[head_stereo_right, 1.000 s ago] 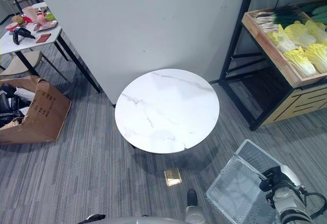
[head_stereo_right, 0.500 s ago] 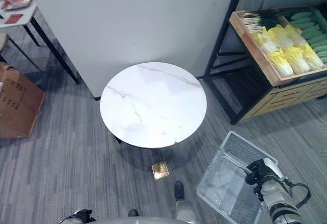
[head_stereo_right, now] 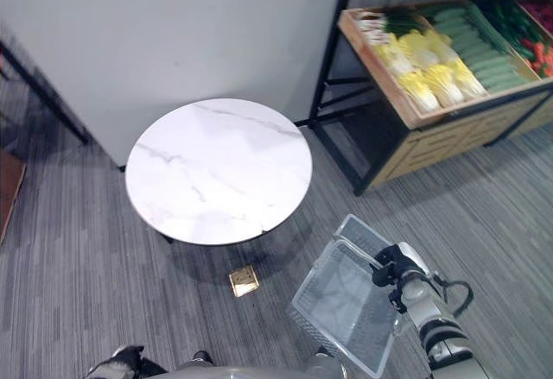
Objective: Get the vegetables into the basket
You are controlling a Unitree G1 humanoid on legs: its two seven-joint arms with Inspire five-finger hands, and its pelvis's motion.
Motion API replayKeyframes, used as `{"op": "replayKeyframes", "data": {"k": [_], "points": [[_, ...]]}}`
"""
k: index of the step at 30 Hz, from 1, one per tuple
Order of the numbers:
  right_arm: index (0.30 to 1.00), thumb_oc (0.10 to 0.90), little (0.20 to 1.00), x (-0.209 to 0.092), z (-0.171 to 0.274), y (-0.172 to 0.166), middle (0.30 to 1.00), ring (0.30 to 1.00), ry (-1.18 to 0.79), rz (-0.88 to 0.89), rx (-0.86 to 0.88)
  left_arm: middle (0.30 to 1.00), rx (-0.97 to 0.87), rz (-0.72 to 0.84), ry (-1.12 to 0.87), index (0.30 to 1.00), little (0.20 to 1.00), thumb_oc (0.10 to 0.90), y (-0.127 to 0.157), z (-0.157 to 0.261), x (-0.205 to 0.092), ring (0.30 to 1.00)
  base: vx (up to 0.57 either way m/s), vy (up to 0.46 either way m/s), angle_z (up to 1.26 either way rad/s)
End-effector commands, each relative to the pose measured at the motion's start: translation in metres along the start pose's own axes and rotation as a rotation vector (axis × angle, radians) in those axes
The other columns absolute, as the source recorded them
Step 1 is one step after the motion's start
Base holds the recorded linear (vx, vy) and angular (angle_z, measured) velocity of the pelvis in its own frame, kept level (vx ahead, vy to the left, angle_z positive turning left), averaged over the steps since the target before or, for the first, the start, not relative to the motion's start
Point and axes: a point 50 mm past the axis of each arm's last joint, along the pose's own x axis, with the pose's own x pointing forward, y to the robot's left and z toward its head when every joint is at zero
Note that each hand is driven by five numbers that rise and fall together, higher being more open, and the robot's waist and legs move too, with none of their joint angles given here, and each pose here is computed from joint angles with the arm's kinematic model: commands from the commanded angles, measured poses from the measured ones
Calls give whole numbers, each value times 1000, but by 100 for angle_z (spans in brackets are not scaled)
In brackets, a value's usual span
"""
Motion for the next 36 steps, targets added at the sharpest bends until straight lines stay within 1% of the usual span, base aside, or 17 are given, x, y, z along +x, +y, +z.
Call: {"op": "replayKeyframes", "data": {"k": [1,6,12,19,27,33,36], "points": [[300,400,300,4,22,-46,300,300,-78,-150,-18,1000,19,-10,51,1000,1000,900,-5,-6,0,1000,65,-120,-29],[300,400,300,0,11,-38,300,300,-62,-130,-15,1000,23,-40,72,1000,1000,900,-16,-13,-2,1000,48,-135,-7],[300,400,300,-3,1,-29,300,300,-42,-105,-8,1000,59,-60,89,1000,1000,900,-24,-18,-3,1000,5,-128,0],[300,400,300,-5,5,-24,300,300,-71,-100,9,1000,78,-63,58,1000,1000,900,-27,-10,-3,1000,33,-76,-14],[300,400,300,-9,3,-21,300,300,-83,-92,8,1000,112,-88,-22,1000,1000,900,-41,12,-5,1000,31,-98,-11],[300,400,300,-14,-9,-11,300,300,-63,-65,12,1000,58,-78,-38,1000,1000,900,-38,19,-5,1000,24,-149,-6],[300,400,300,-16,-8,-7,300,300,-82,-59,22,1000,-27,-52,-49,1000,1000,900,-33,25,-5,1000,45,-173,-27]]}}
